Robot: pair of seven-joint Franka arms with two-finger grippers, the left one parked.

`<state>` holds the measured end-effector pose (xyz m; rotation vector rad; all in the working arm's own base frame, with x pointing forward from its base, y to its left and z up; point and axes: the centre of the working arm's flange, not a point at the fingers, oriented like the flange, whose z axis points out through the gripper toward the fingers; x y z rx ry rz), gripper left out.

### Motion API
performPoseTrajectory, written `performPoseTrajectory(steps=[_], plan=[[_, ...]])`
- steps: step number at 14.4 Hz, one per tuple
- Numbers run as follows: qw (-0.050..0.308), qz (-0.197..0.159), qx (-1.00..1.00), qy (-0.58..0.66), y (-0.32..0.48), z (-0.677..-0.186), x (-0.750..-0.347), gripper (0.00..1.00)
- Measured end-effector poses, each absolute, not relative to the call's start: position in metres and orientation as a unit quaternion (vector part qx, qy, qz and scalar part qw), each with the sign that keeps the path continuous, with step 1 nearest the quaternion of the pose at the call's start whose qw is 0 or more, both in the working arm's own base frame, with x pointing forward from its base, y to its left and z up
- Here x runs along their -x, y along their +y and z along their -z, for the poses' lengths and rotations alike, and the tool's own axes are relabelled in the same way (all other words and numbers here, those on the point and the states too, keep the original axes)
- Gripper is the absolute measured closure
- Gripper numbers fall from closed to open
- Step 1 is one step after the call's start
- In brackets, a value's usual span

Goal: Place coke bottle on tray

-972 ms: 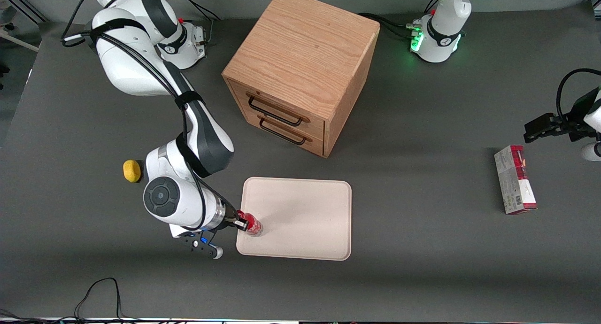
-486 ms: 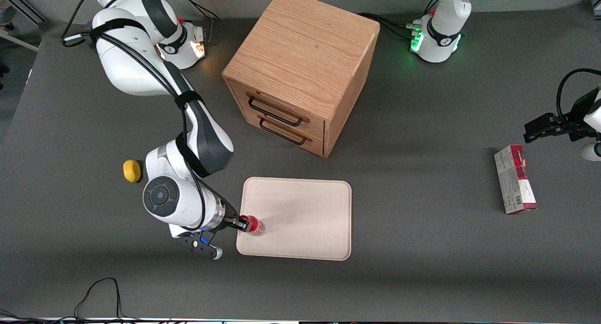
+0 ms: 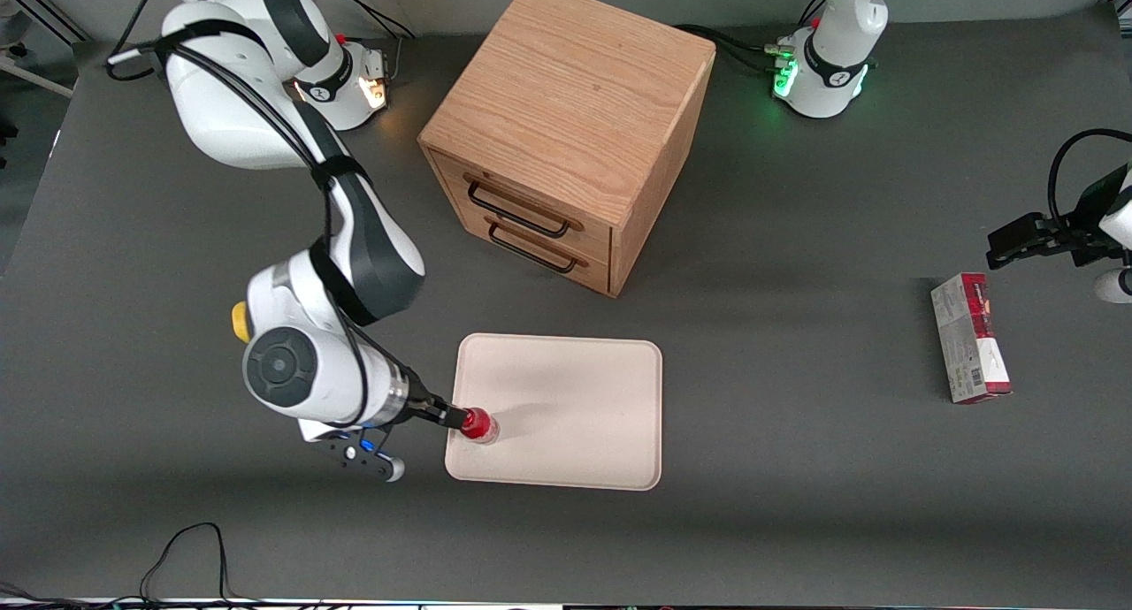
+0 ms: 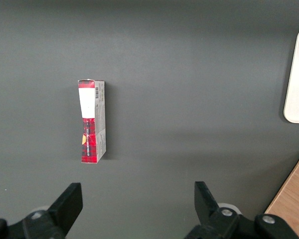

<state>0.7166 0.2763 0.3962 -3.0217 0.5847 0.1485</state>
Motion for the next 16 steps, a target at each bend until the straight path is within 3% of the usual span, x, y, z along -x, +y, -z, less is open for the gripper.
performPoseTrajectory(steps=[2,7,12,16], plan=[[0.011,-0.080,0.985,0.150,0.248,-0.442,-0.700,0.00],[0.005,-0.101,0.994,0.048,0.132,-0.535,-0.646,0.00],[0.001,-0.105,0.995,-0.005,0.067,-0.579,-0.559,0.00],[0.004,-0.094,0.995,-0.039,0.051,-0.595,-0.520,0.00]])
